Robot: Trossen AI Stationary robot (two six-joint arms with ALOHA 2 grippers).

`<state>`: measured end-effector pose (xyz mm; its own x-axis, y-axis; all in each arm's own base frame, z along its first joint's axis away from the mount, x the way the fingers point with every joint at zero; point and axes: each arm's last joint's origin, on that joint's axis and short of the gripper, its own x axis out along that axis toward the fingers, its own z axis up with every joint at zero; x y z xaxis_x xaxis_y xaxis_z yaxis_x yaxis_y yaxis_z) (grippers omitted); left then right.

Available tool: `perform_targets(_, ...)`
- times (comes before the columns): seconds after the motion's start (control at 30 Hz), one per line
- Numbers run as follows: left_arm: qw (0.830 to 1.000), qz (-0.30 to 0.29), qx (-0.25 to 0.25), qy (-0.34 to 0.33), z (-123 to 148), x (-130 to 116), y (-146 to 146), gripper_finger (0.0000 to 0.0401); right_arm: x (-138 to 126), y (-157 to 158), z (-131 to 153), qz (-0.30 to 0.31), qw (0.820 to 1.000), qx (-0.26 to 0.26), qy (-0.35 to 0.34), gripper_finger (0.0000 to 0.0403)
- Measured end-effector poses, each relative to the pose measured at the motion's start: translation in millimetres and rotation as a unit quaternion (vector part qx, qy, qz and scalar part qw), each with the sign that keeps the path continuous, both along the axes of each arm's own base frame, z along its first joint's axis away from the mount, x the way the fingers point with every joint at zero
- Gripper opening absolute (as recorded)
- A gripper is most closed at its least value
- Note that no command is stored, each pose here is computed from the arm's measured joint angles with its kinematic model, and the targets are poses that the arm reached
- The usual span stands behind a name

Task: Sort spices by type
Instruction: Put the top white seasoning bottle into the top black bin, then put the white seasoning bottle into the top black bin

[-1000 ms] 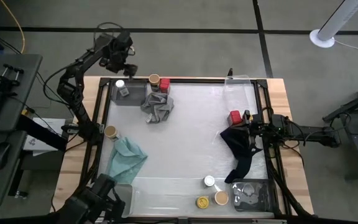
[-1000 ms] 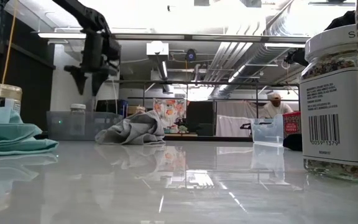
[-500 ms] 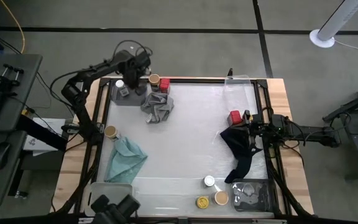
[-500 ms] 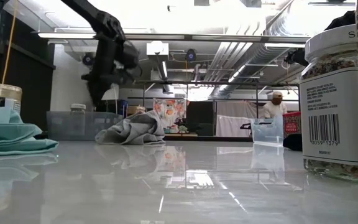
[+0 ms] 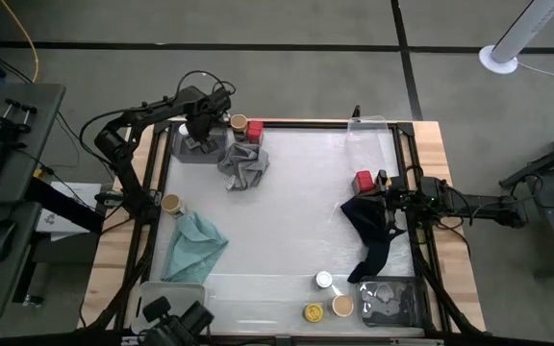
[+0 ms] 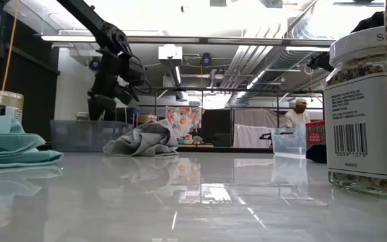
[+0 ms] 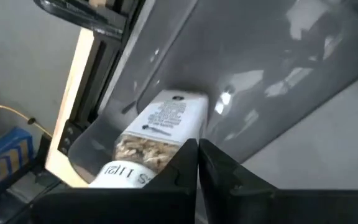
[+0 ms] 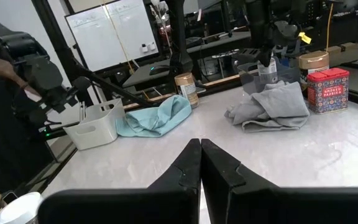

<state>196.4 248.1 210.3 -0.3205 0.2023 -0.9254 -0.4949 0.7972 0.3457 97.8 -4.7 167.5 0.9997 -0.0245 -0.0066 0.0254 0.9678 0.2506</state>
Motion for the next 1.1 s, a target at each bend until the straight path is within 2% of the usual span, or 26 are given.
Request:
perform_targets(0.13,1.000,-0.010,-0.016,0.013,0,-6,2,0.0000,0,0,0,0.000,1.000,0.000,0.000,0.0001)
perform_targets(0.57,0.998,-0.001,0.038,0.044,1,-19,18,0.0000,0,0,0,0.000,1.000,0.000,0.000,0.0001)
perform_targets(0.8,0.998,-0.008,0.060,0.027,1,-11,19,0.0000,0,0,0,0.000,1.000,0.000,0.000,0.0001)
perform_targets(1.1,0.998,-0.018,0.062,0.012,4,1,13,0.0000,0,0,0,0.000,1.000,0.000,0.000,0.0001)
